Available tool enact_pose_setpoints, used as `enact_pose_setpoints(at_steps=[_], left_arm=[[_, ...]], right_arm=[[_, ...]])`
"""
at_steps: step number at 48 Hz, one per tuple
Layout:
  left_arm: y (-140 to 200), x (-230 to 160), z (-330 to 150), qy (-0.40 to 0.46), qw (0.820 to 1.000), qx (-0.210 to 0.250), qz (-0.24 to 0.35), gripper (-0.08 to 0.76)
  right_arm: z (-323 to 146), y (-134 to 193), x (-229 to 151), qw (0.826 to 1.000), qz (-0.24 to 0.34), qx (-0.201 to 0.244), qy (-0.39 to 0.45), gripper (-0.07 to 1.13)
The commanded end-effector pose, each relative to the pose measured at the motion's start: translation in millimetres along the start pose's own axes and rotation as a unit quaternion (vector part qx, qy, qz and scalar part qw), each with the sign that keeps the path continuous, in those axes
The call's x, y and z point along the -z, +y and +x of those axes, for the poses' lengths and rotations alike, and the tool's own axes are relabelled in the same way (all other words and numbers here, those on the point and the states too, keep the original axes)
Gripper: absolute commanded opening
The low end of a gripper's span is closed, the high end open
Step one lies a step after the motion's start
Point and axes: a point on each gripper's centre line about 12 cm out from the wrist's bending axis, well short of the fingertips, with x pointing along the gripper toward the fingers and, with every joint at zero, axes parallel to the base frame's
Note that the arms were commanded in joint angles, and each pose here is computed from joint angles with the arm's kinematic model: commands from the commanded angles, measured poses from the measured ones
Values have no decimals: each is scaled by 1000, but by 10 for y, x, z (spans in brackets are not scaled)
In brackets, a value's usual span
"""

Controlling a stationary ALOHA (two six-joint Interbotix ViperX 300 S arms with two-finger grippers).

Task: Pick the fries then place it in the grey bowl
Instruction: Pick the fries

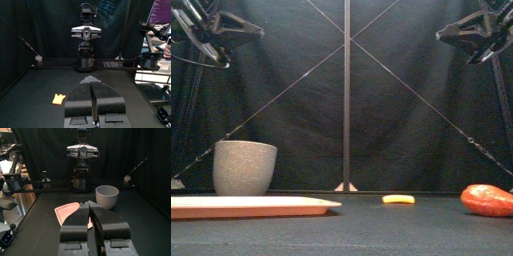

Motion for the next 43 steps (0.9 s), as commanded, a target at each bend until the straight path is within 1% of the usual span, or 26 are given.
enact_pose_setpoints(at_steps=[1, 7, 14, 19, 23, 26, 33, 35, 36, 37, 38, 40, 43], left_arm=[[16, -73, 40, -8, 1000, -5, -5, -49], [32, -86, 43, -10, 1000, -9, -4, -21], [72, -89, 45, -10, 1000, -19, -2, -17], [84, -96, 46, -11, 1000, -22, -2, -17], [84, -102, 47, -12, 1000, -22, -1, -17], [90, -96, 46, -11, 1000, -23, -1, -17], [115, -68, 42, -7, 1000, -29, -1, -17], [115, -68, 42, -7, 1000, -29, 0, -17], [115, -68, 42, -7, 1000, -29, -1, -17], [118, -68, 42, -7, 1000, -30, 0, -17], [118, -68, 42, -7, 1000, -30, 0, -17], [118, -68, 42, -7, 1000, -30, 0, -17], [121, -63, 40, -7, 1000, -31, 0, -17]], right_arm=[[63, -90, 71, 1000, 1, 22, 18, -26], [218, -308, 185, 996, 8, 70, 54, 16], [410, -616, 287, 987, 29, 131, 88, 63], [532, -800, 382, 979, 40, 161, 116, 142], [631, -930, 480, 971, 50, 179, 148, 275], [698, -1001, 549, 966, 55, 186, 169, 402], [850, -1103, 681, 959, 66, 195, 194, 793], [885, -1141, 716, 957, 73, 201, 198, 902], [912, -1171, 748, 954, 80, 206, 202, 977], [925, -1190, 767, 953, 84, 209, 204, 1019], [944, -1205, 787, 951, 88, 212, 206, 1055], [978, -1238, 836, 948, 94, 216, 214, 1088], [1028, -1287, 897, 945, 96, 220, 224, 1080]])
